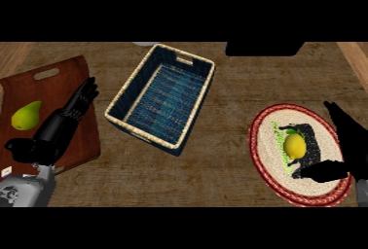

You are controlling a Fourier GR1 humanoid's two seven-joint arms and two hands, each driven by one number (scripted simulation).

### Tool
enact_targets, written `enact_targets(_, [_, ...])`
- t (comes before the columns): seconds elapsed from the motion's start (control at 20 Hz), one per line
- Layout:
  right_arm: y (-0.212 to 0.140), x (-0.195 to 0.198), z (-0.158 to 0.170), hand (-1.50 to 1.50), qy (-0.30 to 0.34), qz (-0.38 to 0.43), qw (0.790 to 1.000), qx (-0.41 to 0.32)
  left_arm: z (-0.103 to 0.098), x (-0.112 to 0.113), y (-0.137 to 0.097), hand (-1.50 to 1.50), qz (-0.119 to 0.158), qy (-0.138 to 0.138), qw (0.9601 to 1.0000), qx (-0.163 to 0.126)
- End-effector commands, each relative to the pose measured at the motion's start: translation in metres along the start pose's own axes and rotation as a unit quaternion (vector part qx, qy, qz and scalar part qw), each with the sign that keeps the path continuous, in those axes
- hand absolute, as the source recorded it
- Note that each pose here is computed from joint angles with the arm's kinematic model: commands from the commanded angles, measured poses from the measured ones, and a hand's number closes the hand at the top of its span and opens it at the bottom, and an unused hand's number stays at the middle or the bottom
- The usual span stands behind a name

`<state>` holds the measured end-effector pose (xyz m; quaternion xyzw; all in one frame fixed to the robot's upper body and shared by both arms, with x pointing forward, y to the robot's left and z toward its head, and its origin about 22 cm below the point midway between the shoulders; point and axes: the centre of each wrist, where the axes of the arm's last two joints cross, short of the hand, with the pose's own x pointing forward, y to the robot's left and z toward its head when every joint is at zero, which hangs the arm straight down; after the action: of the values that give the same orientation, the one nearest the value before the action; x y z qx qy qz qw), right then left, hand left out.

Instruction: Pick the lemon from the placemat and place it in the basket

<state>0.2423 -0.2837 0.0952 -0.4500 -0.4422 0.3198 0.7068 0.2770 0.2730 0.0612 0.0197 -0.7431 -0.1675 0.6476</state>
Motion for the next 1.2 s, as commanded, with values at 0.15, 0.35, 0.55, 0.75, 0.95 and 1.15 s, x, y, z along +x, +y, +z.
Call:
enact_targets(0.15, [0.016, 0.0, -0.004, -1.5, -0.021, -0.008, 1.0, 0.001, -0.021, 0.006, -0.006, 0.0, 0.004, 0.008, 1.0, -0.002])
enact_targets(0.35, [0.021, -0.002, -0.004, -1.5, -0.034, -0.032, 0.999, -0.01, -0.001, -0.001, -0.012, 0.0, -0.005, 0.01, 0.9999, -0.002])
enact_targets(0.55, [0.021, -0.001, 0.004, -1.5, -0.044, -0.017, 0.999, 0.002, 0.0, -0.002, -0.018, 0.0, 0.0, 0.005, 1.0, -0.005])
enact_targets(0.75, [-0.002, 0.01, -0.011, -1.5, -0.011, -0.004, 1.0, 0.001, 0.0, -0.015, -0.019, 0.0, -0.007, 0.005, 0.9999, 0.01])
enact_targets(0.95, [0.024, 0.027, -0.004, -1.5, -0.005, 0.024, 1.0, 0.007, -0.005, 0.013, -0.008, 0.0, 0.001, 0.0, 1.0, 0.008])
enact_targets(1.15, [0.047, 0.011, -0.013, -1.5, -0.003, 0.021, 1.0, 0.018, -0.009, 0.008, -0.017, 0.0, 0.002, 0.001, 1.0, -0.002])
